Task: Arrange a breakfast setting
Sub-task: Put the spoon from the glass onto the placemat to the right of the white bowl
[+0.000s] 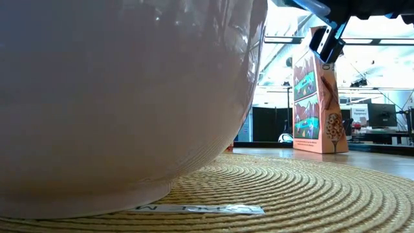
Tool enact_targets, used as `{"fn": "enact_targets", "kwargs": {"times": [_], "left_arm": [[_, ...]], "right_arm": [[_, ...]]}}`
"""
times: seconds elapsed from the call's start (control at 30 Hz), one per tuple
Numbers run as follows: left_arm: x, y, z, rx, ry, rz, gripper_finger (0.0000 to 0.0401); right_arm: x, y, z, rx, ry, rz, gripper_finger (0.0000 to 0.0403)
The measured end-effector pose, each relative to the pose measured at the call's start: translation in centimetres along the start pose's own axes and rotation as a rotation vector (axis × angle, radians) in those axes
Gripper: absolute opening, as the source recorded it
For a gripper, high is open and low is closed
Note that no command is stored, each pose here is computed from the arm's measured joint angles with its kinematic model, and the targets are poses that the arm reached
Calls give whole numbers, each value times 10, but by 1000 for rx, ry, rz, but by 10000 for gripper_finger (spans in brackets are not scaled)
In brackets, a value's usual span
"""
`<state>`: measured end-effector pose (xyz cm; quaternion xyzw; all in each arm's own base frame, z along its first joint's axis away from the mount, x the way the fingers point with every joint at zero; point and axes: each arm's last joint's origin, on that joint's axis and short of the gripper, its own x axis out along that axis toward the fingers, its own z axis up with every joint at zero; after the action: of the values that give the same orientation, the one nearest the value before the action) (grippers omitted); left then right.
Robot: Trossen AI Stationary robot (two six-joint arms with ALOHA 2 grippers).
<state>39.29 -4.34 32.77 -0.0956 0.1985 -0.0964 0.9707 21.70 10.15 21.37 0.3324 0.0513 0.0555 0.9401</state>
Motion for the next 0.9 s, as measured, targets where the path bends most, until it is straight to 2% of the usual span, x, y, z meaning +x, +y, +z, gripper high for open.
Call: {"fn": "enact_targets", "kwargs": {"times": [0.33,0.77,0.9], "left_arm": [[-32,-9,19,10,-58,-19,104],[-78,-19,42,59,-171,-33,104],[-86,-20,44,101,-178,-16,104]], "right_arm": [[-10,13,-2,14,-40,-7,3],[-17,21,-8,224,-143,-97,3],[-10,27,-6,239,-165,-125,3]]}}
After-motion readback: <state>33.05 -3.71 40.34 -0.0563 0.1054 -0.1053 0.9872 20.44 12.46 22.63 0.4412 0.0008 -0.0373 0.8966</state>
